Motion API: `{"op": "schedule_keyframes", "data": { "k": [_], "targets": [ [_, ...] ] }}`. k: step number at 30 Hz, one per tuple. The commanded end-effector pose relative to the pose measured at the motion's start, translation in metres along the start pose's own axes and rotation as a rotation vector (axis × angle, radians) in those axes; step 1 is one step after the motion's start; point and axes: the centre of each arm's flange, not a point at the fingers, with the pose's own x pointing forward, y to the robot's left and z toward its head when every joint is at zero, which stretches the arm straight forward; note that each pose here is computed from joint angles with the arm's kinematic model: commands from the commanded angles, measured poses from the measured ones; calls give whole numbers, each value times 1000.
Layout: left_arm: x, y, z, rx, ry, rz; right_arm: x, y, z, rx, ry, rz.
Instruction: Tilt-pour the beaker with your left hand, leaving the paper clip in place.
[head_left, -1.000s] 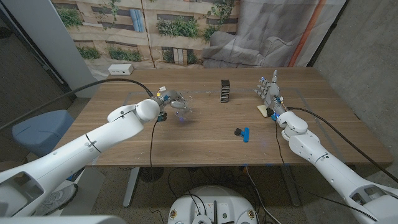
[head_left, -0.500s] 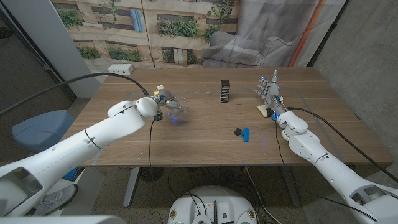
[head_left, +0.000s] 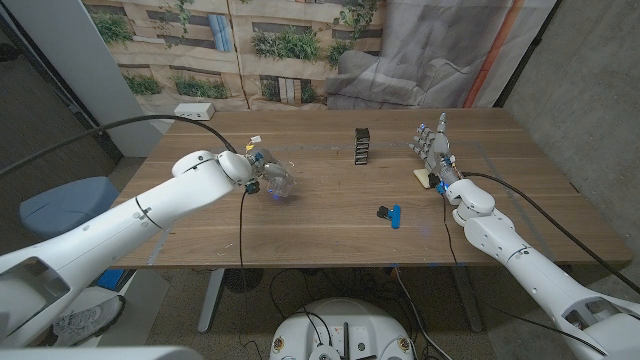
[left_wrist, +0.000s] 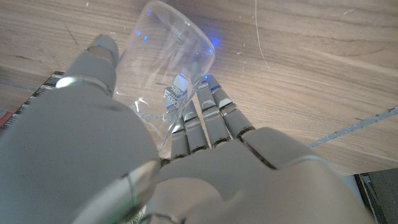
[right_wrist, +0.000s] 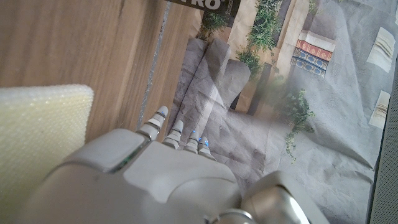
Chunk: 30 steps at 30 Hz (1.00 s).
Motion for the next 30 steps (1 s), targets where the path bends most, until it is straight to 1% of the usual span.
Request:
{"op": "schedule_keyframes", "data": {
  "k": [1,5,8,9,11,13,15,20,23,25,30],
  "targets": [
    [4,4,7,52,50,-57,0,0,0,0,-1,0],
    [5,7,11,79,55,-64,0,0,0,0,-1,0],
    [7,9,17,124,44,-72,0,0,0,0,-1,0],
    [7,9,17,126,44,-72,0,0,0,0,-1,0],
    [8,7,22,155,37,-78,0,0,0,0,-1,0],
    [8,6,24,164,38,-78,0,0,0,0,-1,0],
    [9,3,27,186,40,-97,0,0,0,0,-1,0],
    [9,1,29,218,42,-107,0,0,0,0,-1,0],
    [8,4,30,248,54,-110,0,0,0,0,-1,0],
    [8,8,28,264,70,-107,0,0,0,0,-1,0],
    [10,14,28,282,97,-99,0,0,0,0,-1,0]
  ]
}}
